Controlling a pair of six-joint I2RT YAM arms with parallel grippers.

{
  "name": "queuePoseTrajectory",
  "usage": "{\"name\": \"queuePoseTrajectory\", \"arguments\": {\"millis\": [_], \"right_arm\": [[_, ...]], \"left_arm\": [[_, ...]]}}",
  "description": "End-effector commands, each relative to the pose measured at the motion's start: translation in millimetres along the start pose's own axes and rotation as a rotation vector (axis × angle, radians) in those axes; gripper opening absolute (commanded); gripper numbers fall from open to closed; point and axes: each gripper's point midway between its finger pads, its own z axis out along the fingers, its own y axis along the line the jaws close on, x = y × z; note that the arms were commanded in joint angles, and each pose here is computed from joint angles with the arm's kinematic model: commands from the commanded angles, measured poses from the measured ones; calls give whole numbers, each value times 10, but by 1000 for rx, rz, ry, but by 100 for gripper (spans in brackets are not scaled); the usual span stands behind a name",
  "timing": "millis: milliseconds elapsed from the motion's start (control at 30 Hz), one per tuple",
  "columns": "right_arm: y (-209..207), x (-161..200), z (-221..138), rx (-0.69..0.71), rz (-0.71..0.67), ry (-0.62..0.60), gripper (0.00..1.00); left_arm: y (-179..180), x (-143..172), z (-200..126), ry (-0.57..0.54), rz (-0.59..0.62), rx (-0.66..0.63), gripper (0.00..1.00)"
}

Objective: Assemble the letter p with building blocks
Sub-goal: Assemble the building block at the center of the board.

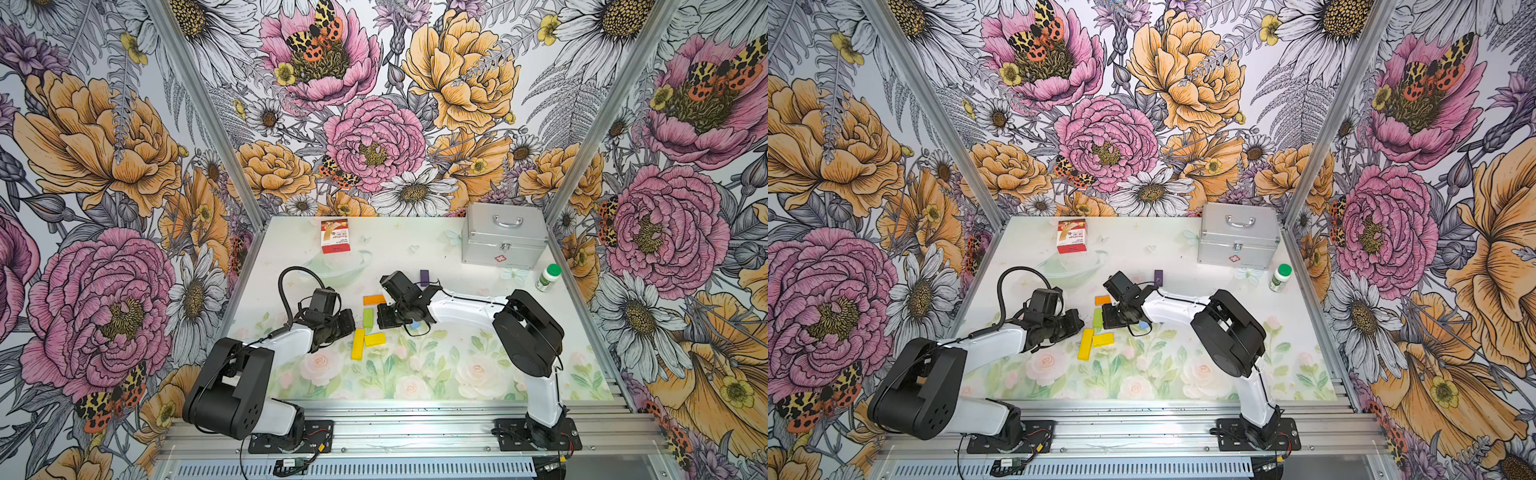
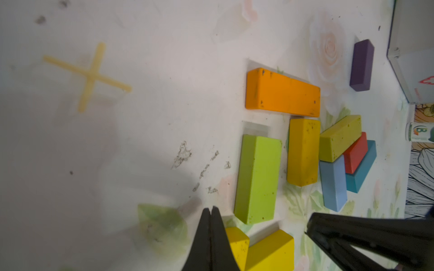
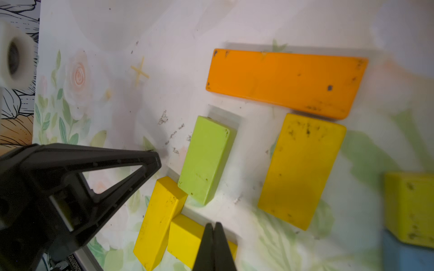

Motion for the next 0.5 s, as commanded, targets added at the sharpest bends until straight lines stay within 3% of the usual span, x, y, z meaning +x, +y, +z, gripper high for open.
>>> {"name": "queuePoseTrajectory", "arguments": {"millis": [0, 467], "right_arm": [[99, -88, 45, -37, 8, -12, 0], [-11, -137, 219, -30, 25, 10, 0]], "left_arm": [[-158, -137, 2, -27, 12, 64, 0], [-216, -42, 126, 17, 22, 76, 0]]}}
